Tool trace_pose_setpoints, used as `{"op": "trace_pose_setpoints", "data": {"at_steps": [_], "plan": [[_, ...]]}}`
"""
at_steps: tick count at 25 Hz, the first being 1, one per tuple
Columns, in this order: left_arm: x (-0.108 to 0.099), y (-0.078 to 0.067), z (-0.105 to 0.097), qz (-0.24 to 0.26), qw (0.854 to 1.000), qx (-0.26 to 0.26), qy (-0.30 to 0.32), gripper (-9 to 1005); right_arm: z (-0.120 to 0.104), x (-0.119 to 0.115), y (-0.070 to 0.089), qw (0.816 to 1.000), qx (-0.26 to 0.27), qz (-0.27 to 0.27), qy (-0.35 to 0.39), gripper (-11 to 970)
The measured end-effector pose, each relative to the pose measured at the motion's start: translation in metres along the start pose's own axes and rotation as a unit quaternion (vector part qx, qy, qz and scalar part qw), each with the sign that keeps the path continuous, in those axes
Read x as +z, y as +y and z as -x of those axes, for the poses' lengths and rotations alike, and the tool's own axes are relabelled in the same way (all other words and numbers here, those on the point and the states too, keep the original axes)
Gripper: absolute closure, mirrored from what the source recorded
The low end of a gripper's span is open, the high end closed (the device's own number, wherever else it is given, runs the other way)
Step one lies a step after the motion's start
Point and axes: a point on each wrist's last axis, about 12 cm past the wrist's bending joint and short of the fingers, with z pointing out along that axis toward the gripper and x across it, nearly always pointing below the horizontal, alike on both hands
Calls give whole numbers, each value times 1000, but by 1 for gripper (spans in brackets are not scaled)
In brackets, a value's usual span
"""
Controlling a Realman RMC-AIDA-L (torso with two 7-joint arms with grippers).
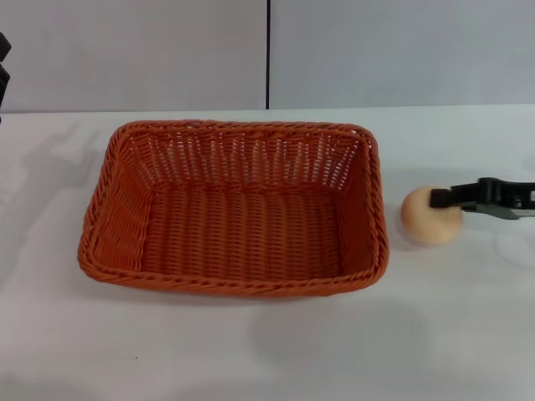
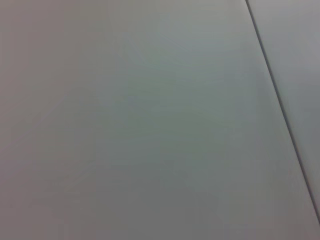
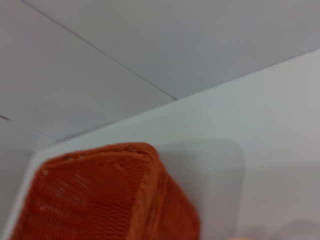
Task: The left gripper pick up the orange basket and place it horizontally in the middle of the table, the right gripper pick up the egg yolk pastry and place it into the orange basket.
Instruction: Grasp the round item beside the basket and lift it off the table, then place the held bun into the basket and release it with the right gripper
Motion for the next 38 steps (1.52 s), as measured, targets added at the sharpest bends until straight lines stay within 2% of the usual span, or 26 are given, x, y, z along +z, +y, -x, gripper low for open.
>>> {"op": "trace_pose_setpoints", "data": {"at_steps": [4,6,7,8,9,10,12,16,19,21,22,23,24,25,27,28,29,30,32,33,37,38], "plan": [[2,-1,1,-2,1000,0,-3,673,-11,-26,5,999,19,39,-29,858],[2,-1,1,-3,1000,0,-4,673,-14,-31,6,998,24,47,-38,869],[2,-1,1,-3,1000,-1,-4,673,-20,-43,9,995,35,72,-60,874],[2,-1,1,-3,1000,-1,-4,673,-20,-43,9,995,35,72,-60,880],[2,-1,1,-3,1000,-1,-4,673,-23,-52,14,991,37,98,-77,885],[1,-1,1,-3,1000,-2,-4,673,-23,-52,14,991,37,98,-77,891],[0,-1,1,-2,1000,-2,-3,673,-27,-64,22,985,36,136,-100,898],[-1,-1,1,-2,1000,-2,-4,674,-26,-66,27,982,34,153,-110,905],[-1,-2,2,-4,1000,-3,-8,674,-16,-58,31,980,24,163,-110,909],[-2,-2,2,-4,1000,-3,-9,674,-2,-44,36,980,10,171,-105,911],[-2,-2,2,-4,1000,-3,-9,674,13,-32,42,980,-8,174,-100,911],[-2,-2,2,-4,1000,-3,-9,674,13,-32,42,980,-8,174,-100,912],[-3,-2,2,-4,1000,-4,-9,675,30,-18,47,982,-31,163,-93,912],[-3,-2,2,-4,1000,-4,-9,675,30,-18,47,982,-31,163,-93,913],[-4,-2,2,-3,1000,-4,-9,675,52,0,52,986,-53,139,-81,913],[-4,-2,2,-3,1000,-4,-9,675,52,0,52,986,-53,139,-81,914],[-5,-2,1,-1,1000,-5,-8,674,62,13,56,986,-62,134,-73,914],[-5,-2,1,-1,1000,-5,-8,674,62,13,56,986,-62,134,-73,914],[-6,-3,1,1,1000,-8,-10,673,69,33,67,986,-74,144,-46,915],[-6,-3,1,1,1000,-8,-10,673,69,33,67,986,-74,144,-46,916],[-2,-2,2,0,1000,-7,-11,674,71,59,87,984,-91,155,-17,918],[-2,-2,2,0,1000,-7,-11,674,71,59,87,984,-91,155,-17,918]]}}
